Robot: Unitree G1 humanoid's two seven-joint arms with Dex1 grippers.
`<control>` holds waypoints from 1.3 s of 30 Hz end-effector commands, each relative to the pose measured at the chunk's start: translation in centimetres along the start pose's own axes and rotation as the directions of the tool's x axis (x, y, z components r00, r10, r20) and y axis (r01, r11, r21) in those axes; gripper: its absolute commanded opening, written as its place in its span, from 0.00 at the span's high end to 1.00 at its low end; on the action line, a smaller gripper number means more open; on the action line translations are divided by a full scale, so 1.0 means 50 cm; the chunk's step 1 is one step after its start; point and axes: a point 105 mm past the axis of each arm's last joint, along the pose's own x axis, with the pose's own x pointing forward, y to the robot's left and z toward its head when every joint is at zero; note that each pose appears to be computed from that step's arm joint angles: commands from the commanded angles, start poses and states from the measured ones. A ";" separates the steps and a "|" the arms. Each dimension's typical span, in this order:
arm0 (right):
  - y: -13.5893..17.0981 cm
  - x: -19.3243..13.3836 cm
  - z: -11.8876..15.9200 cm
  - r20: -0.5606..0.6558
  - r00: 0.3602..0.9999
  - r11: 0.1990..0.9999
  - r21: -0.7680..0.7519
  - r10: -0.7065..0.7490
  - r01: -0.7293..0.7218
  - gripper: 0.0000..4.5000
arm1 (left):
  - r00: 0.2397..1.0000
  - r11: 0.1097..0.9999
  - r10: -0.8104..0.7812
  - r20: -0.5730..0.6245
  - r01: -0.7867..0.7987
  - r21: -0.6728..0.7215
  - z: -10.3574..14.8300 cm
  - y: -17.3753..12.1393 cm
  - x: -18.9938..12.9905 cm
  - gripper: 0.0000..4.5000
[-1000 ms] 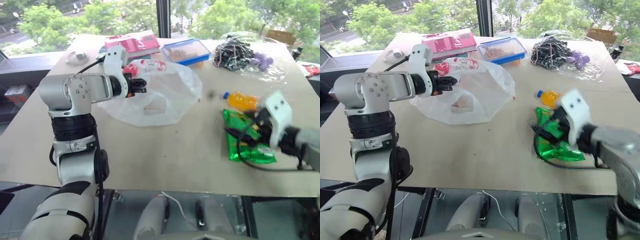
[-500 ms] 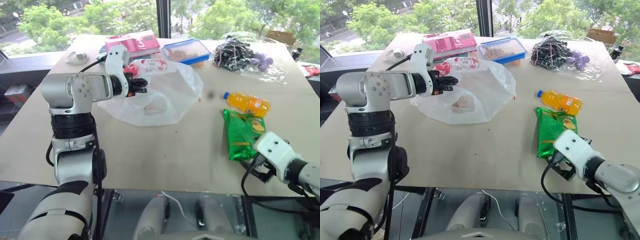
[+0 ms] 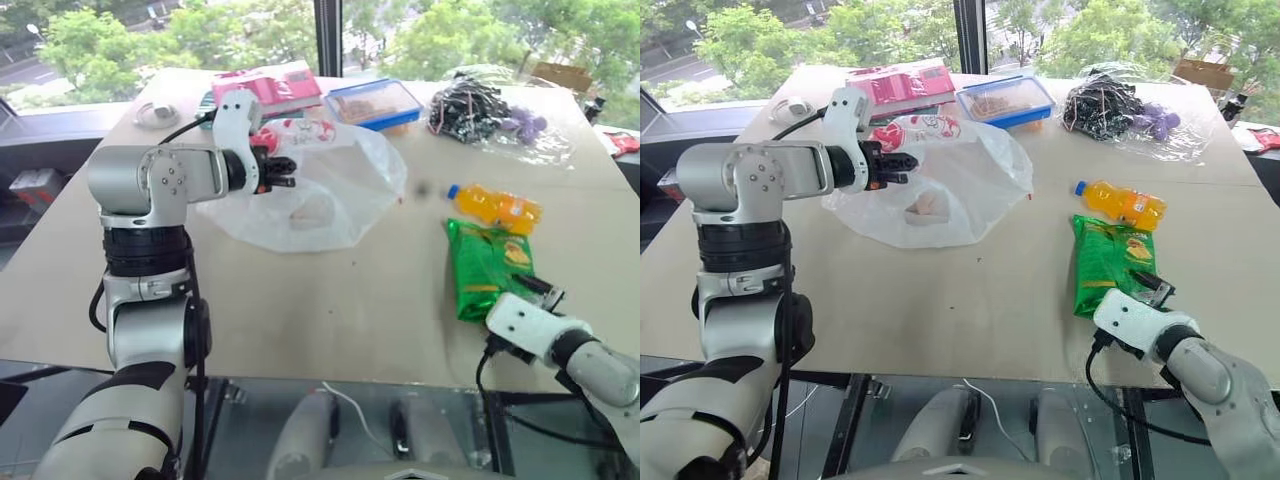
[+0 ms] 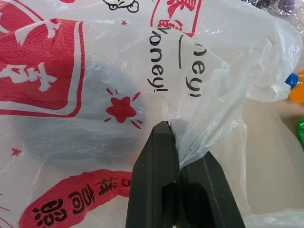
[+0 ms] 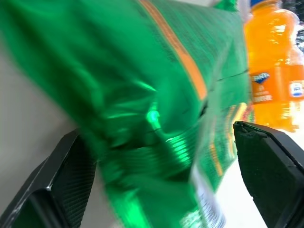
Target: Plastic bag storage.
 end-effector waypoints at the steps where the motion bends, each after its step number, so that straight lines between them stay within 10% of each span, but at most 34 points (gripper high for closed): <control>1: -0.017 0.002 0.016 0.035 0.998 0.998 -0.027 -0.058 0.059 0.23 | 0.998 0.999 -0.005 0.064 0.002 0.035 0.037 -0.006 -0.015 1.00; 6: -0.021 -0.016 0.062 0.148 0.989 0.997 -0.072 -0.007 0.018 0.69 | 0.998 0.999 -0.001 0.066 -0.002 0.036 0.038 -0.003 -0.017 1.00; 17: -0.096 -0.049 0.273 0.582 0.808 0.983 -0.184 0.096 0.016 0.69 | 0.998 0.998 -0.046 0.037 0.044 0.052 0.029 -0.008 -0.024 1.00; 39: -0.150 0.119 0.484 0.845 0.534 0.955 -0.149 -0.012 0.258 0.69 | 0.990 0.991 -0.130 0.046 0.130 0.009 0.033 -0.024 -0.075 1.00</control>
